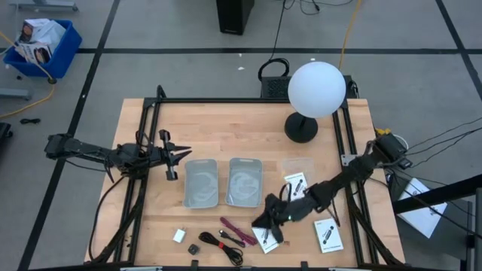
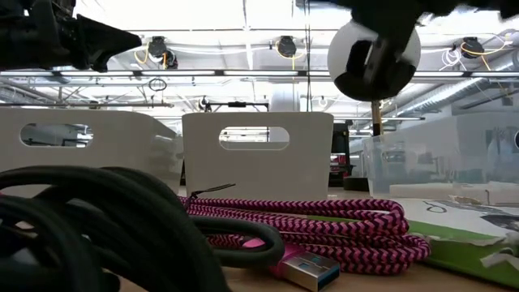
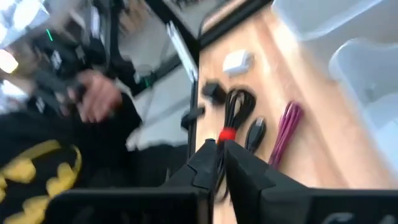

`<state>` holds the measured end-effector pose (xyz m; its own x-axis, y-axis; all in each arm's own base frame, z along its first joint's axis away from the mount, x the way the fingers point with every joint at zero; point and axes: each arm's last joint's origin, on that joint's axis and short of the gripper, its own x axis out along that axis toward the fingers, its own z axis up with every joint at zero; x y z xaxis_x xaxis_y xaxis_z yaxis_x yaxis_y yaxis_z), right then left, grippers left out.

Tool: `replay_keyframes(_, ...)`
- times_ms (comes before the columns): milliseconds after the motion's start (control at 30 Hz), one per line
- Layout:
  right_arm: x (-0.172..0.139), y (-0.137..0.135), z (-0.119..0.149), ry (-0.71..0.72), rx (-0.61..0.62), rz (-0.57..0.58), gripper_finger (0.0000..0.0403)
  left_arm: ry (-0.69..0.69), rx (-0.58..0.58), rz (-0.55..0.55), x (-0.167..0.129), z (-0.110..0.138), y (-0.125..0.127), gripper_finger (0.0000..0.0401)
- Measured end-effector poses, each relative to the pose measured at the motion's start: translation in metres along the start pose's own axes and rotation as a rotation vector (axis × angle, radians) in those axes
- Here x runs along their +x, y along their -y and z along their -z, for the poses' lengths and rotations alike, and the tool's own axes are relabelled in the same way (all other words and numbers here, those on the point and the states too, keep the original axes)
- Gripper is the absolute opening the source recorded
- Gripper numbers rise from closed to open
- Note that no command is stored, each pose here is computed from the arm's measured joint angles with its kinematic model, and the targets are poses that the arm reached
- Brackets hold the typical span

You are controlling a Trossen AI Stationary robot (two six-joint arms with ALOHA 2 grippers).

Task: Pick and place items into bin
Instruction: Put the left white card reader box into the transparent bin

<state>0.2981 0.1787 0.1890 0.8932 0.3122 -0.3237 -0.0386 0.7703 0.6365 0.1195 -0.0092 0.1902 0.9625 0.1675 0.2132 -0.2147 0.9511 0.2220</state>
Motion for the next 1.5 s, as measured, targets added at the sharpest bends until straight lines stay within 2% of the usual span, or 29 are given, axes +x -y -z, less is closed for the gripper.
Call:
replay_keyframes(100,0.005,-0.029,-0.015,-0.068,-0.052,0.084,0.0052,0.0,0.005,0.0,0.0,0.0,0.0,0.0063)
replay_keyframes(233,-0.002,-0.064,-0.04,-0.138,-0.088,0.315,0.0058,0.0,0.009,0.0,0.0,0.0,0.0,0.0063)
replay_keyframes(300,-0.008,-0.076,-0.046,-0.155,-0.054,0.409,0.0058,-0.001,0.01,0.0,0.0,0.0,0.0,0.0063)
replay_keyframes(400,-0.011,-0.087,-0.047,-0.191,0.034,0.471,0.0059,0.0,0.01,0.0,0.0,0.0,0.0,0.0063)
replay_keyframes(567,0.007,-0.079,-0.023,-0.368,0.248,0.497,0.0058,-0.01,0.014,0.003,0.0,0.001,0.0,0.0063)
replay_keyframes(733,0.02,-0.057,0.003,-0.485,0.403,0.679,0.0046,-0.012,0.03,0.004,0.0,0.001,0.0,0.0063)
replay_keyframes(833,0.021,-0.049,0.01,-0.504,0.444,0.766,0.004,-0.012,0.043,0.004,0.0,0.001,0.0,0.0063)
replay_keyframes(933,0.02,-0.047,0.012,-0.485,0.443,0.8,0.0042,-0.012,0.043,0.004,0.0,0.001,0.0,0.0063)
replay_keyframes(1133,0.024,-0.049,0.014,-0.441,0.476,0.763,0.0078,-0.01,0.044,0.003,0.0,0.001,0.0,0.0063)
replay_keyframes(1333,0.022,-0.044,0.019,-0.427,0.535,0.806,0.0129,-0.01,0.044,0.003,0.0,0.001,0.0,0.0063)
replay_keyframes(1500,0.017,-0.033,0.032,-0.477,0.646,0.878,0.0156,-0.01,0.043,0.003,0.0,0.001,0.0,0.0063)
